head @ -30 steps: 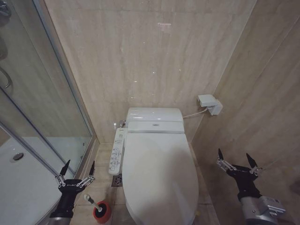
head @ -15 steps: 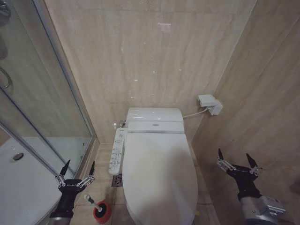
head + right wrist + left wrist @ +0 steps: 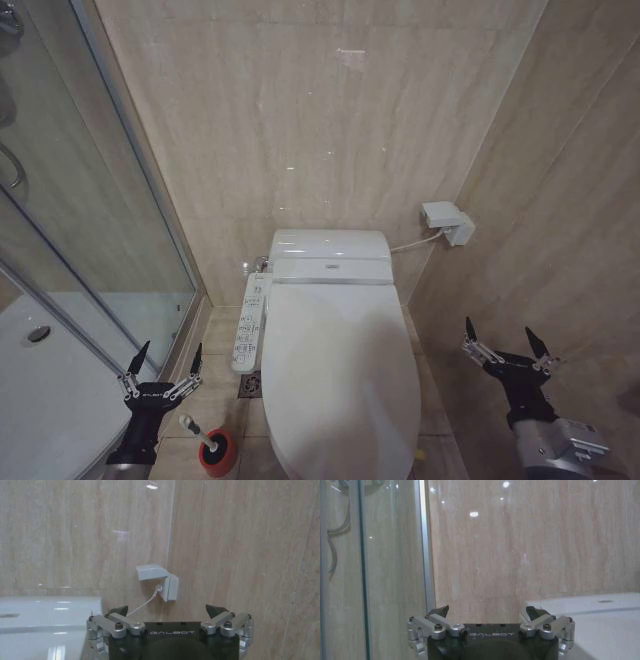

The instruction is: Open the toilet lid, clean the toilet bowl with a toilet brush, close the toilet lid, and flush.

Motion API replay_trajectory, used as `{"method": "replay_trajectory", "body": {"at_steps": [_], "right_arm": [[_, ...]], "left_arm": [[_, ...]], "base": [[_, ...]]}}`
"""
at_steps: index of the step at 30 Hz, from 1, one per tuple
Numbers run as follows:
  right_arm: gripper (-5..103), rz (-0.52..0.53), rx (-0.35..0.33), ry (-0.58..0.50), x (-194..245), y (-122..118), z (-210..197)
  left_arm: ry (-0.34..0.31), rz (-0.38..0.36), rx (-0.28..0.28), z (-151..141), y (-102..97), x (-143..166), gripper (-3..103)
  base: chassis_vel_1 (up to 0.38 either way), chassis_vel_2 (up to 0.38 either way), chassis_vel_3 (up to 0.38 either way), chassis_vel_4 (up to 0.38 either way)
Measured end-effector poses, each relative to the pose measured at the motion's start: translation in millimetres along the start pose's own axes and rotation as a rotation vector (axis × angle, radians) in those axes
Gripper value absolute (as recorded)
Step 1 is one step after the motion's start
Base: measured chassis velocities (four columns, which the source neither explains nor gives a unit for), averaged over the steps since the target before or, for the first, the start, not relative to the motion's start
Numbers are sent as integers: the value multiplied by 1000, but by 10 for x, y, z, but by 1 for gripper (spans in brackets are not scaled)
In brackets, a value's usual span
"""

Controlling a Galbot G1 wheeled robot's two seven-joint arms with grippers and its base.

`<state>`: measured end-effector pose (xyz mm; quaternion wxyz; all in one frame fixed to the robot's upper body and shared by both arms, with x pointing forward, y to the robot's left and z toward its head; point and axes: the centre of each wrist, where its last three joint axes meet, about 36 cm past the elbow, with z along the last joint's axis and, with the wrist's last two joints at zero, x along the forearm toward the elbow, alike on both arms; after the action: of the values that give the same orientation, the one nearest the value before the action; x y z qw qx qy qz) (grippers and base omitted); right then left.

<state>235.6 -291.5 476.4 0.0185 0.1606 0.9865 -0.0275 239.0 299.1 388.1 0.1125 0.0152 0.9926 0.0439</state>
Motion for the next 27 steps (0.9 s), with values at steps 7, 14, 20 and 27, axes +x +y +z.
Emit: {"method": "replay_trajectory", "body": {"at_steps": [7, 14, 20, 27], "right_arm": [[100, 0, 0, 0, 0, 0, 0], [100, 0, 0, 0, 0, 0, 0], [100, 0, 0, 0, 0, 0, 0], [100, 0, 0, 0, 0, 0, 0]], "left_arm": [[0, 0, 0, 0, 0, 0, 100], [0, 0, 0, 0, 0, 0, 100], [0, 0, 0, 0, 0, 0, 100], [0, 0, 0, 0, 0, 0, 100]], "base": [[0, 0, 0, 0], [0, 0, 0, 0], [0, 0, 0, 0], [0, 0, 0, 0]]}}
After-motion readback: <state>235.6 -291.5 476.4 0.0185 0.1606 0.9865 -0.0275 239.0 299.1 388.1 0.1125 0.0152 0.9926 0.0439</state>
